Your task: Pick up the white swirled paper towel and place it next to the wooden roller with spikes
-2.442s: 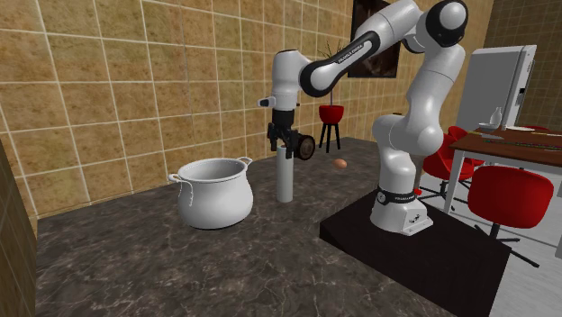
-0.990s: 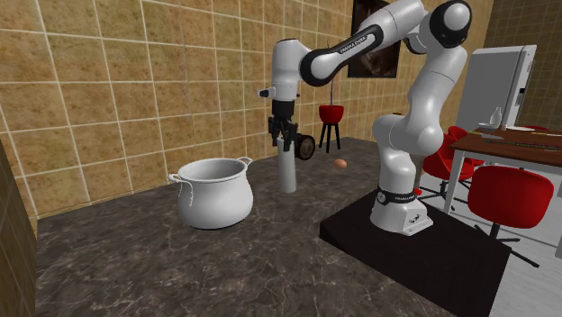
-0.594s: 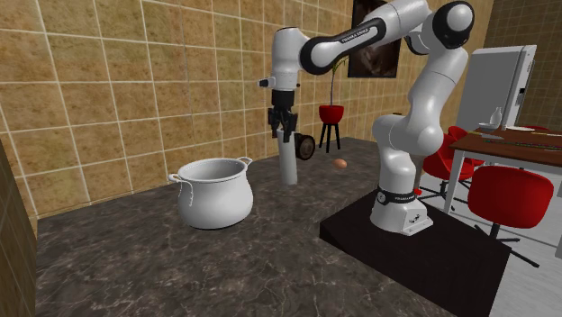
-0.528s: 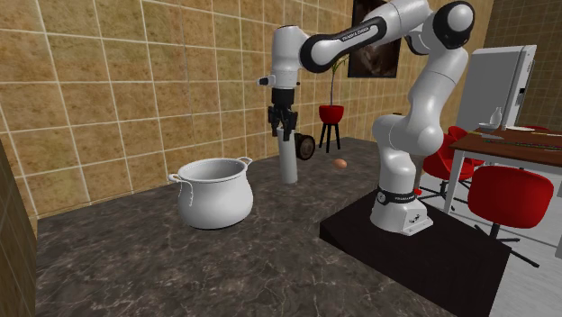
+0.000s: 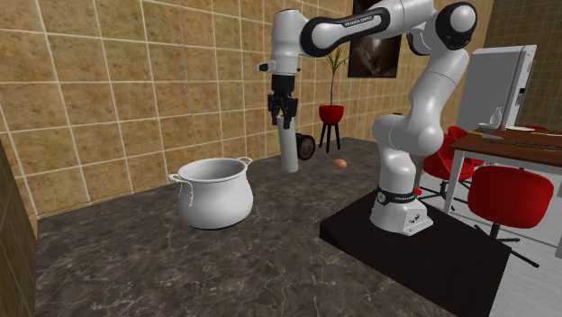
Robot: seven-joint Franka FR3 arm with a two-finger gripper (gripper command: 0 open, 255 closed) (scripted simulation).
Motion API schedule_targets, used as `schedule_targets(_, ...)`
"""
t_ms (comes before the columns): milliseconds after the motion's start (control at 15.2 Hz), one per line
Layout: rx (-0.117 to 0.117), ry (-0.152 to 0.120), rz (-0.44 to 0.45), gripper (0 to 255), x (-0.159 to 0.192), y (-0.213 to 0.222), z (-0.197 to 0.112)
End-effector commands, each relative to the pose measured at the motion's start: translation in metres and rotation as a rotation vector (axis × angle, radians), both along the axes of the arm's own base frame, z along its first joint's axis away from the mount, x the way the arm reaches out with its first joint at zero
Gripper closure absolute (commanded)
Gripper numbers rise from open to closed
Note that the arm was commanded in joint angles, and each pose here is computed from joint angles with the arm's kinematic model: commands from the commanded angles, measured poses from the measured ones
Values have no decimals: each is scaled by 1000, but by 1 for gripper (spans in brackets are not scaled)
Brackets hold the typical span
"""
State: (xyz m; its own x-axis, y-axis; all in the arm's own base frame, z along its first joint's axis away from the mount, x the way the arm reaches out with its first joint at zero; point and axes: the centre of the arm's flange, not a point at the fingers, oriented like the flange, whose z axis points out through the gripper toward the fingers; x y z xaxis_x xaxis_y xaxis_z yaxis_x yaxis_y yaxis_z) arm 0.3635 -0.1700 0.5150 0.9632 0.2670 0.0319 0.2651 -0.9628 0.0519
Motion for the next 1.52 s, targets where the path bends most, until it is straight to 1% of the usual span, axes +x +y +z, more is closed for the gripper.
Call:
schedule_targets(0,0,0,0,255,0,0,11)
schedule_targets(1452,0,0,0,255,0,0,127)
